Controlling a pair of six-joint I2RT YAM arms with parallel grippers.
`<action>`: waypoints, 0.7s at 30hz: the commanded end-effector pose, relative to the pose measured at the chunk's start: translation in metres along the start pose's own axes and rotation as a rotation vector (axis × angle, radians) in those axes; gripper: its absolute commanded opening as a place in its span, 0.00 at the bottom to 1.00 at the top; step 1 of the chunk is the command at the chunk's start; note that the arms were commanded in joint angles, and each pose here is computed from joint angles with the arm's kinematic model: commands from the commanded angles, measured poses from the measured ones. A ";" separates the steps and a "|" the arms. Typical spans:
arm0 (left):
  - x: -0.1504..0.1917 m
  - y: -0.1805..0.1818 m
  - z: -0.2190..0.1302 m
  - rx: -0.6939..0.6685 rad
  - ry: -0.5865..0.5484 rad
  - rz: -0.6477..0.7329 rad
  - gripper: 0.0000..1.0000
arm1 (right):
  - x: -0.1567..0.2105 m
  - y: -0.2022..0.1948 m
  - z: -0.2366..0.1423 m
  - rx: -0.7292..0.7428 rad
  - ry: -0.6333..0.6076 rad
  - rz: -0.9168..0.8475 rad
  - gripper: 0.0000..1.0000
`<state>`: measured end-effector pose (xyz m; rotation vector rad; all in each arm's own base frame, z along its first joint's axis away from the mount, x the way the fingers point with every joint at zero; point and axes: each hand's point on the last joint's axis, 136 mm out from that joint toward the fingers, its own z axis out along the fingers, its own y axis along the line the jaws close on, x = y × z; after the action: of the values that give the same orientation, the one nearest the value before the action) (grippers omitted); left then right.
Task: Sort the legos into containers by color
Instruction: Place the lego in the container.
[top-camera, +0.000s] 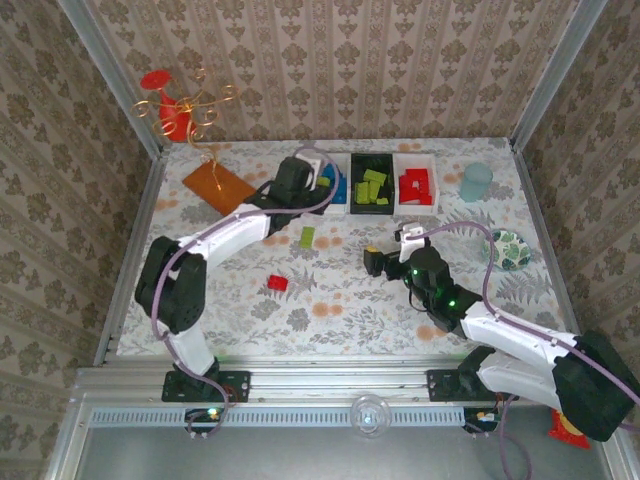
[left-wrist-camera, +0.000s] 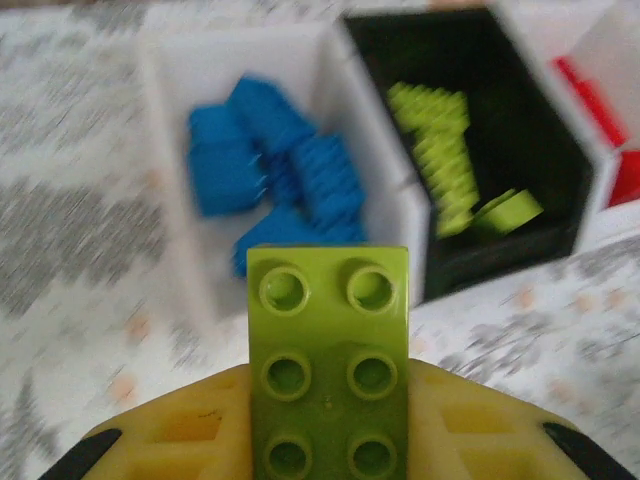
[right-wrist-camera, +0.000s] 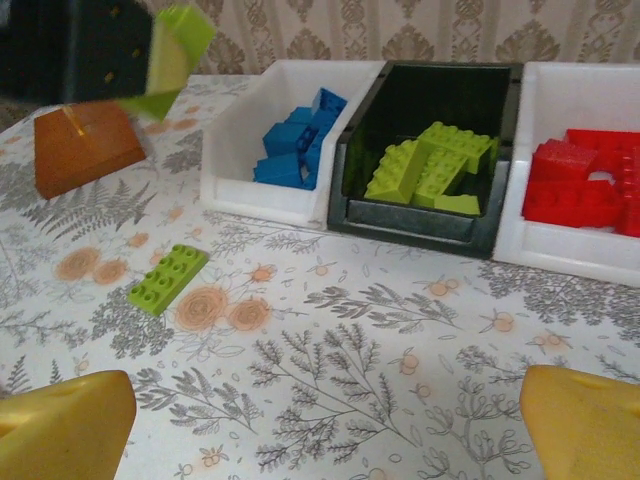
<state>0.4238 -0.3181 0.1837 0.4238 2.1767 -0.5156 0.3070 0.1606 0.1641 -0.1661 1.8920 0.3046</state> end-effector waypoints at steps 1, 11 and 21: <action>-0.011 -0.031 0.025 0.091 -0.004 0.024 0.28 | -0.019 -0.012 -0.005 0.068 -0.060 0.028 1.00; -0.023 -0.072 0.099 0.185 0.039 0.023 0.33 | -0.026 -0.037 -0.022 0.156 -0.137 0.088 1.00; -0.045 -0.084 0.108 0.243 0.048 0.009 0.54 | -0.022 -0.035 -0.016 0.151 -0.108 0.088 1.00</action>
<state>0.4862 -0.4544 0.1436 0.5783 2.1914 -0.7422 0.3067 0.1283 0.1846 -0.0145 1.8155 0.2384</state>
